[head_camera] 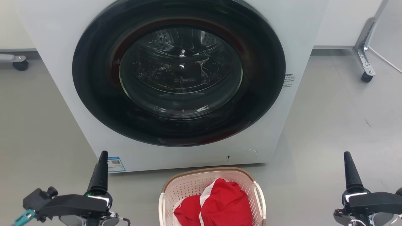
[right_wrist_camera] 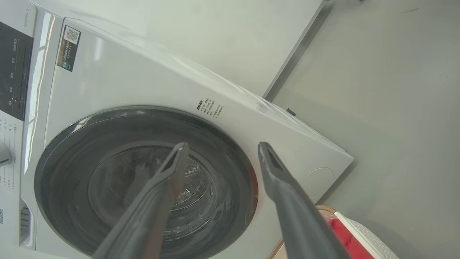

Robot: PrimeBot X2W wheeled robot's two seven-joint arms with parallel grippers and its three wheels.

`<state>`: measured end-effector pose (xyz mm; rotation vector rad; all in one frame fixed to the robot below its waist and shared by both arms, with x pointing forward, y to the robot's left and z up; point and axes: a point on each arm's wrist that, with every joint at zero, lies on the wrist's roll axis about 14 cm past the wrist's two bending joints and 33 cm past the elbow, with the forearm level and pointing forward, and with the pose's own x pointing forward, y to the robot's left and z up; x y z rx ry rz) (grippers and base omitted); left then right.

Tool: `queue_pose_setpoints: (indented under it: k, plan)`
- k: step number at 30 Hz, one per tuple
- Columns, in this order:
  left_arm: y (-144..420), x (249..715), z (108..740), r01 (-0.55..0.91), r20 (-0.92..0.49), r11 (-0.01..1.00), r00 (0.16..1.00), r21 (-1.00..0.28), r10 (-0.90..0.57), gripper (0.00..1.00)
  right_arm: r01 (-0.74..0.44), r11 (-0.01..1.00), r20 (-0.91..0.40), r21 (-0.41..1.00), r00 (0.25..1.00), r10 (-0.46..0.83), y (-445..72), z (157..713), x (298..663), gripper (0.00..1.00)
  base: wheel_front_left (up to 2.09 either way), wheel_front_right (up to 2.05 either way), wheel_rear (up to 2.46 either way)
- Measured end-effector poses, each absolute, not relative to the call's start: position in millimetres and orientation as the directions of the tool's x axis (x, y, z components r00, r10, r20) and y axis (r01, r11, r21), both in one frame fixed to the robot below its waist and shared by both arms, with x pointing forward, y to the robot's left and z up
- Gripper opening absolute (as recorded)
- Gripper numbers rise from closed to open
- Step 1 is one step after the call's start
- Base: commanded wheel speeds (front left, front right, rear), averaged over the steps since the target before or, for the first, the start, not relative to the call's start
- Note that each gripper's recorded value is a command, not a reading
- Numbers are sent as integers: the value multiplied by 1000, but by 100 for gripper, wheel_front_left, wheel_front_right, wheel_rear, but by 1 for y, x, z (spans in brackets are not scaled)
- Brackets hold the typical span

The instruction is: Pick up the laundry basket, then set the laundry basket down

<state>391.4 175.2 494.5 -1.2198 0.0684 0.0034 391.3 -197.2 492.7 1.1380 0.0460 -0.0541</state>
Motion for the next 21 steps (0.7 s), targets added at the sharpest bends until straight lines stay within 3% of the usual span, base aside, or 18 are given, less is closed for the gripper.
queue_pose_setpoints:
  k: [21]
  plan:
    - [165,398,521,52,10,735,998,-676,-61,100,-52,794,17,605,998,52,-181,519,399,100,0,0,0]
